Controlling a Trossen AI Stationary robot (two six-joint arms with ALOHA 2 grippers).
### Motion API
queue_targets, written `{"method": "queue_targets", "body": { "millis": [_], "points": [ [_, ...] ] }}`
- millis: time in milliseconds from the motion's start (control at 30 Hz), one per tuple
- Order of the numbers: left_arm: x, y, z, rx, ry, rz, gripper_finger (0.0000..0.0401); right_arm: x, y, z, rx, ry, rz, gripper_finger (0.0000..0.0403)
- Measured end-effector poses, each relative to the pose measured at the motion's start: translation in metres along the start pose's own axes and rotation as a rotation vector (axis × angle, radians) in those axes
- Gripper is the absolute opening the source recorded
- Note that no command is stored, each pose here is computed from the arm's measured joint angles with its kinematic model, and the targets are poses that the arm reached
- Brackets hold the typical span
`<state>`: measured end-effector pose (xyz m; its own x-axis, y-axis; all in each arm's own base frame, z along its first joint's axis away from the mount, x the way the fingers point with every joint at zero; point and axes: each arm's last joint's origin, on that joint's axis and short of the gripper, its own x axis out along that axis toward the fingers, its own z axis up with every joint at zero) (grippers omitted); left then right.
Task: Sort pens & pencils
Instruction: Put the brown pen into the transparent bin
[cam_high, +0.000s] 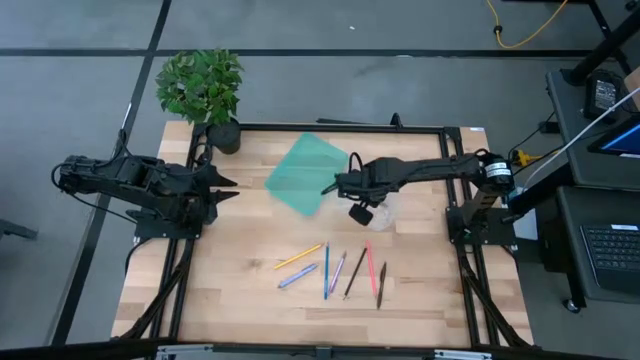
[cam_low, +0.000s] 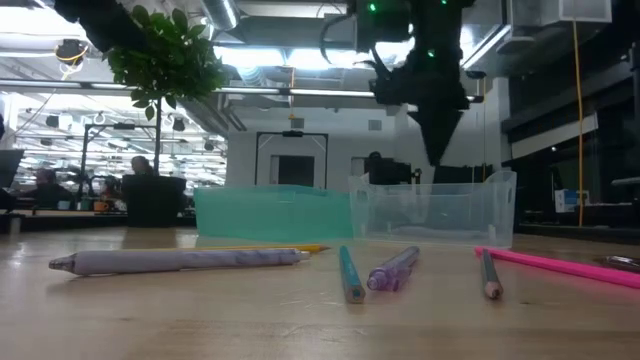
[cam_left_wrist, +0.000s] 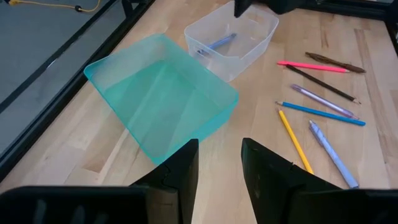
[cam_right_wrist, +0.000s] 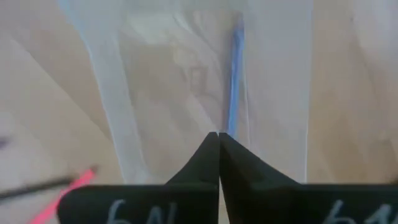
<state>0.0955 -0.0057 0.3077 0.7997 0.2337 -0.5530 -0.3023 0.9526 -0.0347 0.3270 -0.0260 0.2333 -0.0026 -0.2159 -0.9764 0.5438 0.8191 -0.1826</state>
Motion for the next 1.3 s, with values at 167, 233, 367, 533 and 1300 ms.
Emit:
{"method": "queue_targets", "body": {
  "millis": [167,233,367,533,1300],
  "points": [
    [0.000,0.000,0.000,0.000,0.000,0.000,0.0115,0.001,0.001,0.003,-0.018,-0.043,-0.005,0.0024],
    [0.000,0.000,0.000,0.000,0.000,0.000,0.0115,0.001,0.001,0.004,-0.031,-0.051,-0.001,0.0020],
    [0.002,-0.001,0.000,0.005,0.012,0.004,0.0115,0.001,0.002,0.005,-0.037,-0.057,0.002,0.0007],
    [0.006,-0.003,0.001,0.011,0.028,0.009,0.0115,0.001,0.002,0.005,-0.035,-0.055,0.010,0.0009],
    [0.011,-0.003,-0.004,0.015,0.109,0.044,0.0115,-0.007,0.035,-0.019,0.045,0.142,0.269,0.0074]
  ]
}}
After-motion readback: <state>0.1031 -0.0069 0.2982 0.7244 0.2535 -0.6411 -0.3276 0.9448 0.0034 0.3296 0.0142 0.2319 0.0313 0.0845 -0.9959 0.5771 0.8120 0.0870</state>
